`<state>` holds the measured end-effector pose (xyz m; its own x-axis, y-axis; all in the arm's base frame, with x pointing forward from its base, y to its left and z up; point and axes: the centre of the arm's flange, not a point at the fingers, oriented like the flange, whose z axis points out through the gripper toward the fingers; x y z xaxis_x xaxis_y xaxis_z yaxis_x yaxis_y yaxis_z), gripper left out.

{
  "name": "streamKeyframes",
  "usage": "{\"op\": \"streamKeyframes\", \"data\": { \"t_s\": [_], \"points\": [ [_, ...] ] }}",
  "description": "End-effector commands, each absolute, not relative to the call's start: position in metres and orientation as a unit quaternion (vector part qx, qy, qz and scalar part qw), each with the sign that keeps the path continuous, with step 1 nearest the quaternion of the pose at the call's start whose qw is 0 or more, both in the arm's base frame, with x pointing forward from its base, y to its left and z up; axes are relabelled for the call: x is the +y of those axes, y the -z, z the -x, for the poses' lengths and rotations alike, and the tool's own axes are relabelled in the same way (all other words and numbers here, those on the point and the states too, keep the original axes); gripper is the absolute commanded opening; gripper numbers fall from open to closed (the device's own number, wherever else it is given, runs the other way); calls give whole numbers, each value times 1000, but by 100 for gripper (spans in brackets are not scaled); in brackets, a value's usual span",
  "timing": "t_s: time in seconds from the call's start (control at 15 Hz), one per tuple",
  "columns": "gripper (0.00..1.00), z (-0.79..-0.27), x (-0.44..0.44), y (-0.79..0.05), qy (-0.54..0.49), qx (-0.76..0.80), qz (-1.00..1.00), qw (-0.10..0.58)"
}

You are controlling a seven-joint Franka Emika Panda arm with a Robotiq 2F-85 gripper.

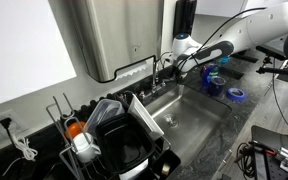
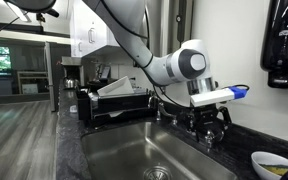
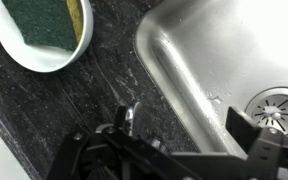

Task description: Open the tap of the sink.

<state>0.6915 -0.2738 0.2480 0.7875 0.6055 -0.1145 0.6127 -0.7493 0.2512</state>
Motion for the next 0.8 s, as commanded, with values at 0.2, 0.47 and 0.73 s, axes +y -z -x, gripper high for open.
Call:
{"op": "streamKeyframes", "data": {
  "t_s": [0.2, 0.47, 0.73],
  "points": [
    [100, -685, -261, -260, 19, 343, -933, 109],
    [100, -684, -261, -260, 22, 345, -933, 97],
    [100, -682, -258, -259, 28, 347, -933, 88]
  ]
}}
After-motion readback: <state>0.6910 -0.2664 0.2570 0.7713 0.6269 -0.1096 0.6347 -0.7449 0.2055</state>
